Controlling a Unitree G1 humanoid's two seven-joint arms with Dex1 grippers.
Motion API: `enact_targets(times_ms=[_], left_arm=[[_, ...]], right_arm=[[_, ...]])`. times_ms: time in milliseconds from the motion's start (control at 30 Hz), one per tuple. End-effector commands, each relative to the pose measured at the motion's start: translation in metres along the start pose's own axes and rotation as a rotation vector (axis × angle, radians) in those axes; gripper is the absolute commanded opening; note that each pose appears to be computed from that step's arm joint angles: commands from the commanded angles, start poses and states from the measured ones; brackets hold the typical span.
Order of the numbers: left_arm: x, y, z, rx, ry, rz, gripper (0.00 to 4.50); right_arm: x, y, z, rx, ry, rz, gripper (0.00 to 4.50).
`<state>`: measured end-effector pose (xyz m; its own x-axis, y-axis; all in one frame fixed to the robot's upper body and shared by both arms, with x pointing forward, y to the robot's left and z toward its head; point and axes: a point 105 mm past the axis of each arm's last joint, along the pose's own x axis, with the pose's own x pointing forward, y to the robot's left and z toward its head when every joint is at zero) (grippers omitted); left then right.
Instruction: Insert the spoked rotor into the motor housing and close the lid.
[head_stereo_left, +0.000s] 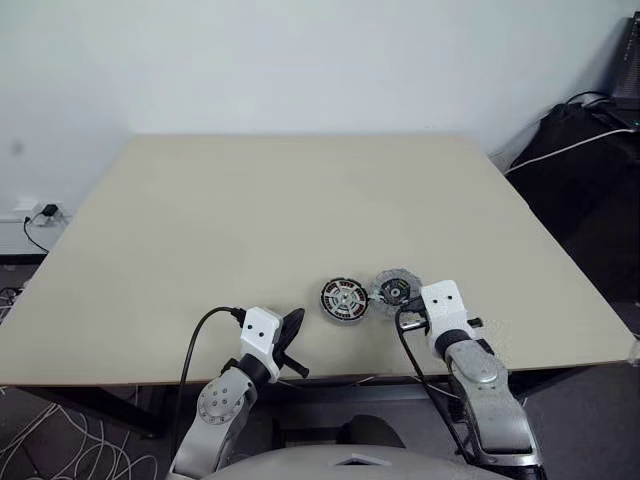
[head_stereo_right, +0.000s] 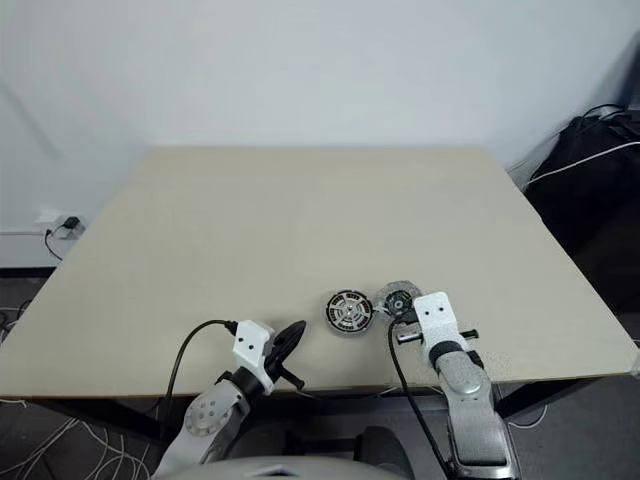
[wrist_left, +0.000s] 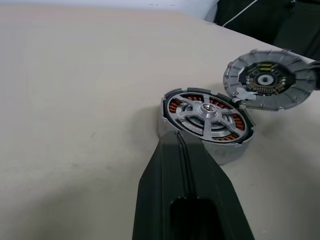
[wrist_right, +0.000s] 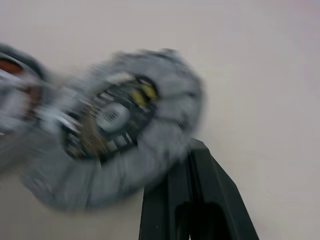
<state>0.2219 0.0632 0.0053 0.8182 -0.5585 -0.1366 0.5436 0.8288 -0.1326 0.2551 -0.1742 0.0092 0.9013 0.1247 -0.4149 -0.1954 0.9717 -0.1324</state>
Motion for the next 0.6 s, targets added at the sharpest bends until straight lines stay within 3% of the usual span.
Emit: enact_targets(times_ms=[33, 300, 600], left_arm=[[0.001, 0.003, 0.010, 0.017, -0.050, 0.000, 0.00], [0.002, 0.006, 0.006, 0.022, -0.044, 0.000, 0.00], [0.003, 0.007, 0.007, 0.030, -0.047, 0.001, 0.00]], right_arm=[[-0.003, 0.012, 0.023, 0.086, -0.106, 0.116, 0.03], [-0.008, 0.046, 0.045, 0.121, -0.154, 0.336, 0.03], [0.008, 0.072, 0.047, 0.120, -0.141, 0.418, 0.03]])
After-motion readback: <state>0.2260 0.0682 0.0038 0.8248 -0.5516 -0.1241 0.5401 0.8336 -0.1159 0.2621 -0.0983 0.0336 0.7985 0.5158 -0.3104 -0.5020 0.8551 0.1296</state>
